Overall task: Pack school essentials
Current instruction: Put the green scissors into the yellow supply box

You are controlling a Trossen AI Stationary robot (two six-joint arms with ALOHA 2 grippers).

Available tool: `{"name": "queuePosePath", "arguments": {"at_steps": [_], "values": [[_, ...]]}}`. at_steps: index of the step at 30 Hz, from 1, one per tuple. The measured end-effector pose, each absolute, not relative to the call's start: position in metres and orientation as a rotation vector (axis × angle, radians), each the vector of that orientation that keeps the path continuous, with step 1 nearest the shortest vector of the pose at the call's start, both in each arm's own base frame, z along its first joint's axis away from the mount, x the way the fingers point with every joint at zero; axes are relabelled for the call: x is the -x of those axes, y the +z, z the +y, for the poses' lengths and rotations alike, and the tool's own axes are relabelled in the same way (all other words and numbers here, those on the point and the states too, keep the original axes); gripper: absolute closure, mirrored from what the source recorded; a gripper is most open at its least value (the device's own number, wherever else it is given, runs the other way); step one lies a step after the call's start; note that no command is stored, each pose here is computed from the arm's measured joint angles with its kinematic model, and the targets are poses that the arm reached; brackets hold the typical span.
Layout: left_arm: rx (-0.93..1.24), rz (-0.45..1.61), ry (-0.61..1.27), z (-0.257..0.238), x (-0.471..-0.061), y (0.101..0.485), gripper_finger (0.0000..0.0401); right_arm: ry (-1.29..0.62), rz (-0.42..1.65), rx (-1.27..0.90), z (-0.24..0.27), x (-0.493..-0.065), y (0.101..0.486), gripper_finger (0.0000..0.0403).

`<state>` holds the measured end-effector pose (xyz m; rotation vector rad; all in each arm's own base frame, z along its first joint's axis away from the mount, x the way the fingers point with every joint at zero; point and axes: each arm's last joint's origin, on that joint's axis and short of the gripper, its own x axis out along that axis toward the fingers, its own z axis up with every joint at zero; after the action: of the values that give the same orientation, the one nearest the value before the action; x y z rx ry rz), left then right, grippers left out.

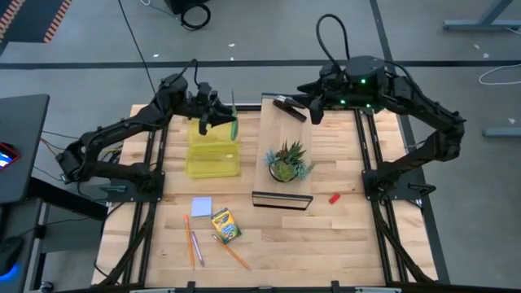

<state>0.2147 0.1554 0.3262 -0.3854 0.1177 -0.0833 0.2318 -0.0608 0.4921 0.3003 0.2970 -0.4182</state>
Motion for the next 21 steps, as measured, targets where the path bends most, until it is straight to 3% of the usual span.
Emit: {"name": "queuePosePath", "arguments": {"at_steps": [11, 21], "values": [[0.369, 0.365, 0.009, 0.131, -0.18, 0.317, 0.0267, -0.433, 0.298, -0.289, -0.061, -0.23, 0.493, 0.0211], [0.395, 0.601, 0.042, 0.124, -0.17, 0.279, 0.0264, -0.433, 0.297, -0.29, -0.061, -0.23, 0.493, 0.0211]]}}
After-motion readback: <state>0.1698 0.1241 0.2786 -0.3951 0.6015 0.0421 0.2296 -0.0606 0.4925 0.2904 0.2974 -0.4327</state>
